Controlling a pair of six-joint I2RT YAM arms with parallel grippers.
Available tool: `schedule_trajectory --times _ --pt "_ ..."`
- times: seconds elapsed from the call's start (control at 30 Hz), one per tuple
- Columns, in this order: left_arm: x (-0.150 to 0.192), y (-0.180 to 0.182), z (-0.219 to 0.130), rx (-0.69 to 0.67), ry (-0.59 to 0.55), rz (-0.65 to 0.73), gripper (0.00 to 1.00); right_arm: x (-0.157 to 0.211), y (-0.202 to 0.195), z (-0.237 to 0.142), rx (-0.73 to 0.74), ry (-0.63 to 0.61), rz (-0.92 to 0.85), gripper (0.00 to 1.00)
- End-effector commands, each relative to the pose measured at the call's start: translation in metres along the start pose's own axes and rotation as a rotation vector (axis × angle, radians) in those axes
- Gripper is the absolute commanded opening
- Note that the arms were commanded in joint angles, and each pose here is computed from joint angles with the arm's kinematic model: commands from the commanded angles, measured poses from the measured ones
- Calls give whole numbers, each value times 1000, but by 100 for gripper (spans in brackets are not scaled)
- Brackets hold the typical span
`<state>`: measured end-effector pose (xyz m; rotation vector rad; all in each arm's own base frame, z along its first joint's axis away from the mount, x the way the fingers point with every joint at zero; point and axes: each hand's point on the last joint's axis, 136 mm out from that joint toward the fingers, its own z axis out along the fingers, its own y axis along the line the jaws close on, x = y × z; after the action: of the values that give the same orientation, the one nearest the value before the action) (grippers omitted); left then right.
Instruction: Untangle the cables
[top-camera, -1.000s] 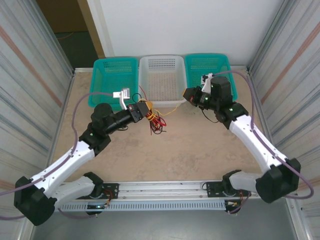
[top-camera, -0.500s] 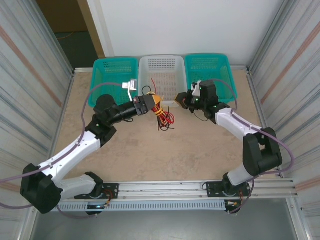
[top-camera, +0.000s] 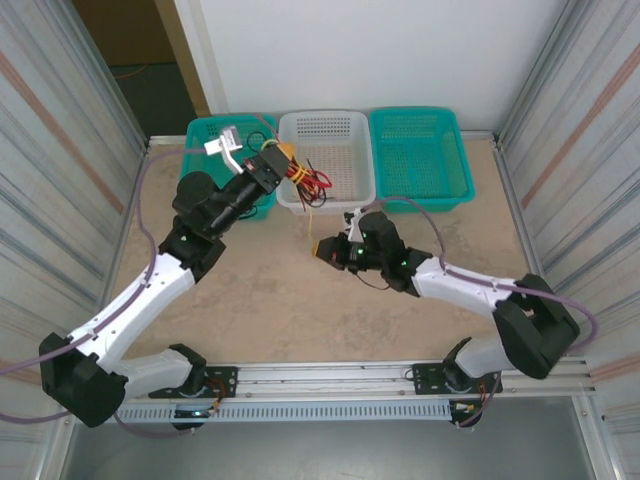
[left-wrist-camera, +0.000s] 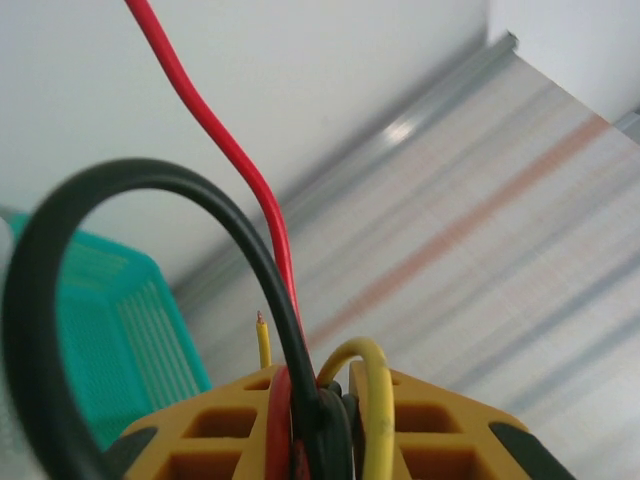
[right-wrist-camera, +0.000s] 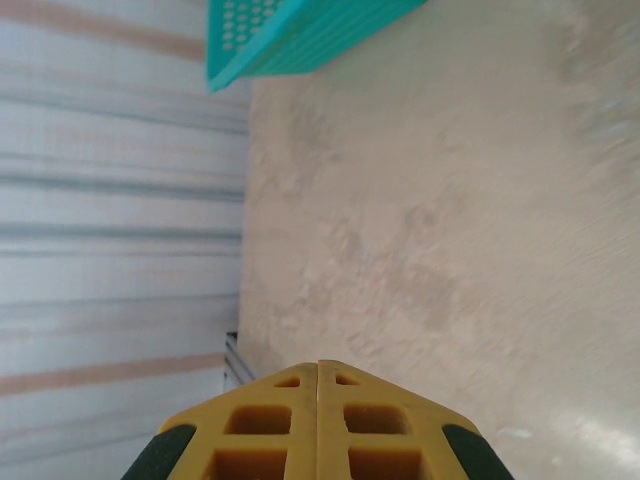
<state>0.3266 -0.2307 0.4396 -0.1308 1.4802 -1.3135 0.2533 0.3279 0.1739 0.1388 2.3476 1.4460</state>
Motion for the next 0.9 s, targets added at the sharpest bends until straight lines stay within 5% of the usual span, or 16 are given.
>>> schedule_trajectory --times 0.0,0.13,0.37,0.57,0.87 --pt "-76 -12 -16 -120 -299 207 0 9 -8 -23 88 -53 -54 0" --pt "-79 31 -25 -295 -300 287 0 2 23 -67 115 -90 -138 0" --pt "-60 83 -54 -378 -226 241 0 -64 69 -167 80 -296 -194 0" --pt "-24 83 -69 -201 -64 131 0 -132 52 -239 209 -489 -134 0" --pt "-1 108 -125 -287 -32 50 0 -191 -5 -333 293 -742 108 0"
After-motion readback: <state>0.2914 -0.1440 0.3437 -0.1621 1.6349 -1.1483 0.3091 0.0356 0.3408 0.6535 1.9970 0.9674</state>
